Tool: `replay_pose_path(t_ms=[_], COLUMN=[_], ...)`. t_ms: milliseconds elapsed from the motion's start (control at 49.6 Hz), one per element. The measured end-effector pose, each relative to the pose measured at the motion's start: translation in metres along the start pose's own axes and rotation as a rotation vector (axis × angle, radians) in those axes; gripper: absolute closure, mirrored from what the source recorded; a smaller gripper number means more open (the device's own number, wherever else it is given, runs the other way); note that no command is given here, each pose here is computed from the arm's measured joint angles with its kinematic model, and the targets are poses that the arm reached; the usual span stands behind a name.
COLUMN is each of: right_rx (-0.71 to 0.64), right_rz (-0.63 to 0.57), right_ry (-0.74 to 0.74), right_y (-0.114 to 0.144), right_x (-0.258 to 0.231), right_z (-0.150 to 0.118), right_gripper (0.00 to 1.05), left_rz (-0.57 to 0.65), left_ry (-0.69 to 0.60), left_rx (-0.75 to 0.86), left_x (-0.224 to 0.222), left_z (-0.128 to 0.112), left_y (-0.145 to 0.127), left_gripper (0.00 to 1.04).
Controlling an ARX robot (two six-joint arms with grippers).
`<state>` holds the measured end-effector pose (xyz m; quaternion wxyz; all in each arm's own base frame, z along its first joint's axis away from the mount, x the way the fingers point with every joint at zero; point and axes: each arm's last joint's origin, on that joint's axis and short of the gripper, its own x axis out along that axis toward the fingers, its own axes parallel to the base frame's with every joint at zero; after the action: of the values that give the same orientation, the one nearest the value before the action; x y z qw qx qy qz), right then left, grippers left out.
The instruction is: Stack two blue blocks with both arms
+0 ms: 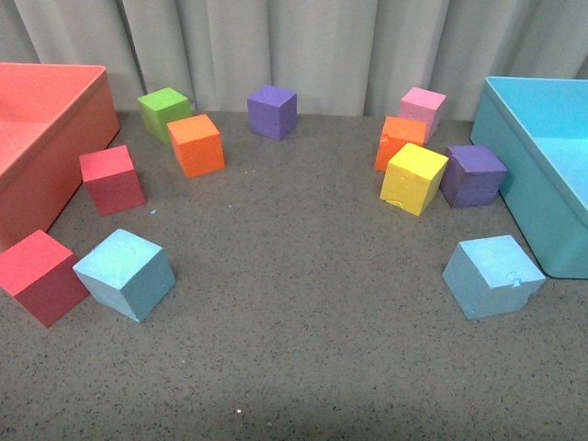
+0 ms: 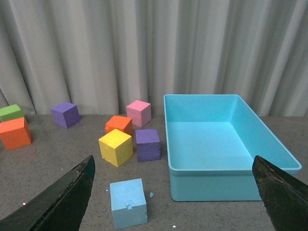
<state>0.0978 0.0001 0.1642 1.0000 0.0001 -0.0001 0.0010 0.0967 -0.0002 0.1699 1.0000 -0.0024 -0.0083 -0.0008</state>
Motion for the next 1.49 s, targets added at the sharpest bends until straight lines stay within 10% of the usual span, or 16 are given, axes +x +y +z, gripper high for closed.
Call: replay_pose_path(t_ms=[1490], right_rx=[0.000], right_rz=[0.000], right_ry=[0.000], right_y=[0.0000], right_x=[0.0000], right_z=[0.0000], right_gripper=[0.09], left_rz=[0.000], left_ry=[0.000], left_rx=[0.000], left_x=[0.0000], left_z=[0.0000], left_y=[0.0000], left_gripper=[0.07])
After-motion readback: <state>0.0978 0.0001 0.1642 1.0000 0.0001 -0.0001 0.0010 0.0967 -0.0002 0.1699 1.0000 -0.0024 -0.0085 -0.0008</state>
